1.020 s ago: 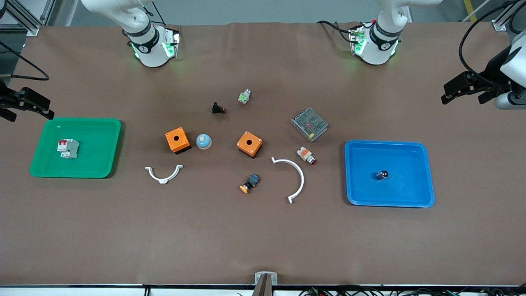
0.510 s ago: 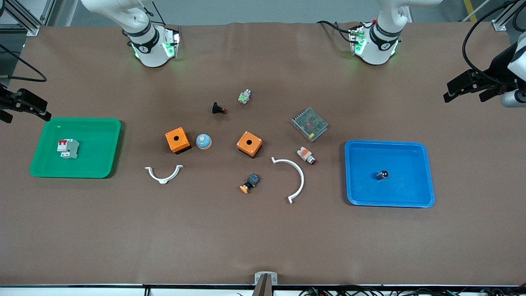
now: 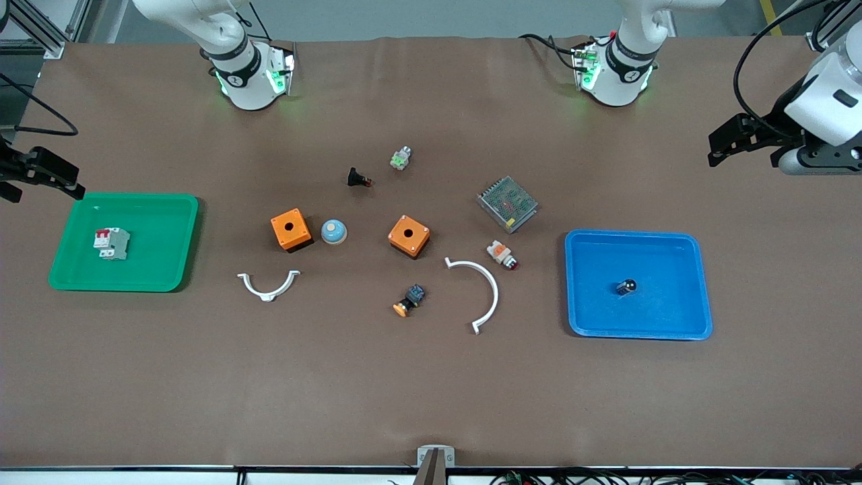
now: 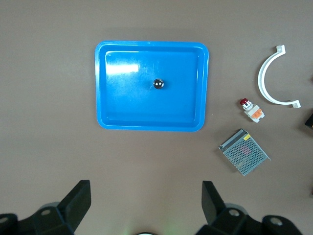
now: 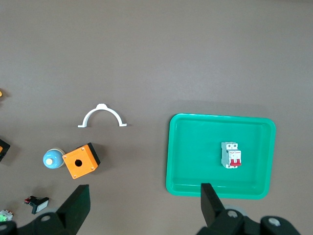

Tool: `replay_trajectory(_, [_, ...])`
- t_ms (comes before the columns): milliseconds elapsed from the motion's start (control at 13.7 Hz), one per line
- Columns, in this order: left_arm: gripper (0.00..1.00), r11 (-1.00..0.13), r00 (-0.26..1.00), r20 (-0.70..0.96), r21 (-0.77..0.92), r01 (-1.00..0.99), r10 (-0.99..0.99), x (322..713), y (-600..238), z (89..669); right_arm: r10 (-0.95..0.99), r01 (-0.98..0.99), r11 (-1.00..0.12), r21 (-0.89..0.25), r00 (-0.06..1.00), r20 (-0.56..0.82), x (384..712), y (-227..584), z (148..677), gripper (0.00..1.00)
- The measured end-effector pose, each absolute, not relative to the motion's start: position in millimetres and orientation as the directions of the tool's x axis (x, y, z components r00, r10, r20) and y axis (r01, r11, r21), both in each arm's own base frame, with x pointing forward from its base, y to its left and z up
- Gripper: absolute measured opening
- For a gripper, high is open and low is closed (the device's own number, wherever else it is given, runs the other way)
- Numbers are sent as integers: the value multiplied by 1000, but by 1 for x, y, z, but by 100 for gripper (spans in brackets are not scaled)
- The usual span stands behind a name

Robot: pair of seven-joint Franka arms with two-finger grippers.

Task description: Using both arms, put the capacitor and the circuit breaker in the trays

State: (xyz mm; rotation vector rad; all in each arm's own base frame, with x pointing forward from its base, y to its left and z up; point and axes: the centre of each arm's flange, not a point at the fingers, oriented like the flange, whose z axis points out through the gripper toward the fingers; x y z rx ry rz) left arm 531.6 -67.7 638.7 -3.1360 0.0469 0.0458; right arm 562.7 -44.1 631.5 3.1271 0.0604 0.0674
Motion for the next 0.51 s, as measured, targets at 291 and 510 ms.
replay_trajectory(291, [100,-1000,999,-29,-8,-29,-29,532,-67,639,35,34,-999,11,999,36,564,-48,628,100])
replay_trajectory(510, [100,-1000,999,-28,-10,-28,-27,532,-67,638,55,55,-998,9,998,35,566,-37,627,100])
